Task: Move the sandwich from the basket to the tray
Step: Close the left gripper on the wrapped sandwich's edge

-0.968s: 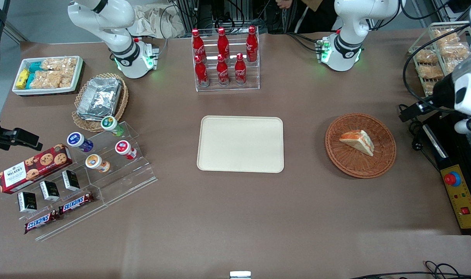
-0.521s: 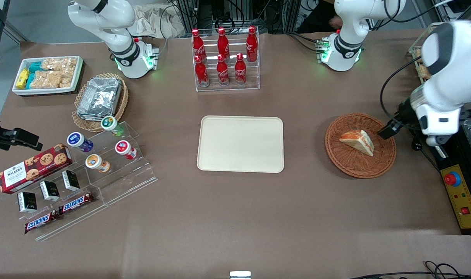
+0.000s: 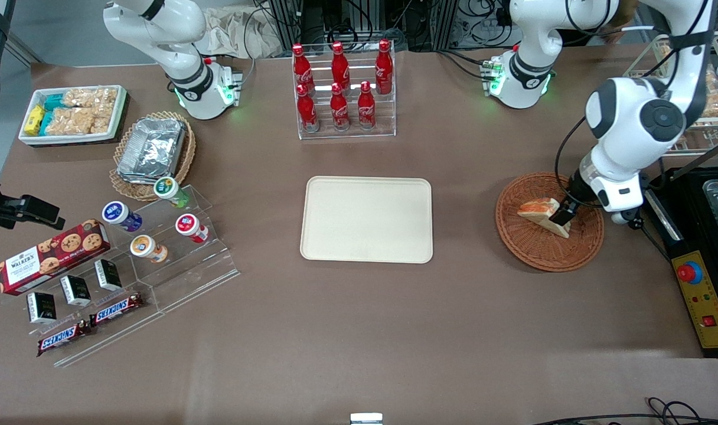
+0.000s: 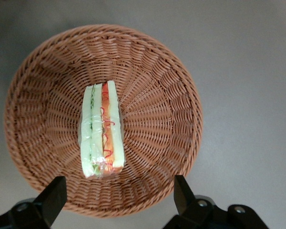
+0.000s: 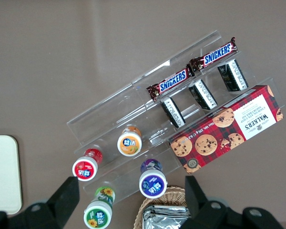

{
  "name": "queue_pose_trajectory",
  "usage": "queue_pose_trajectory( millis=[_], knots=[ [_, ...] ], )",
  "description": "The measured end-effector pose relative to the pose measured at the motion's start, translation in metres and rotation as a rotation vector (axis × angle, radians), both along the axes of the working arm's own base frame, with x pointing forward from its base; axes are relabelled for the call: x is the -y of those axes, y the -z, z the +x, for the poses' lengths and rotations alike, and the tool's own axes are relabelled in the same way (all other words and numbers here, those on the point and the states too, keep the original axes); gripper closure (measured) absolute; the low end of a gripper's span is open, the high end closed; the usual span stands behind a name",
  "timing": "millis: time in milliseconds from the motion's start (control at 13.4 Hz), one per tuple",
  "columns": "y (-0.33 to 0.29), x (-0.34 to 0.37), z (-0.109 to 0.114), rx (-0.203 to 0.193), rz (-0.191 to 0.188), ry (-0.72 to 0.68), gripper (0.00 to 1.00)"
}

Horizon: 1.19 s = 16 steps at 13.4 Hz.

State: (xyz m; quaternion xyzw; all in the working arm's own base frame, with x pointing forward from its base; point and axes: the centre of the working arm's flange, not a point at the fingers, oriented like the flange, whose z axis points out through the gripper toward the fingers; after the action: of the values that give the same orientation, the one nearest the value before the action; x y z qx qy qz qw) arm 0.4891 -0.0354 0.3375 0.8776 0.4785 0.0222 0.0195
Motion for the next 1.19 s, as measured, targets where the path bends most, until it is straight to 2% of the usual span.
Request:
queue_pose_trajectory(
  millis=[149,596,670,894,1043,1191],
  knots=[
    [0.031,-0.001,-0.013,0.029,-0.004,-0.047,0.00],
    [0.080,-0.022,-0.028,0.025,0.001,-0.125,0.00],
    [0.082,-0.024,-0.028,0.025,0.001,-0.128,0.07],
    [0.085,-0.024,-0.028,0.026,0.002,-0.129,0.41],
    [0.084,-0.024,-0.028,0.029,0.001,-0.137,0.59],
    [0.083,-0.024,-0.027,0.034,0.000,-0.139,0.66]
  ],
)
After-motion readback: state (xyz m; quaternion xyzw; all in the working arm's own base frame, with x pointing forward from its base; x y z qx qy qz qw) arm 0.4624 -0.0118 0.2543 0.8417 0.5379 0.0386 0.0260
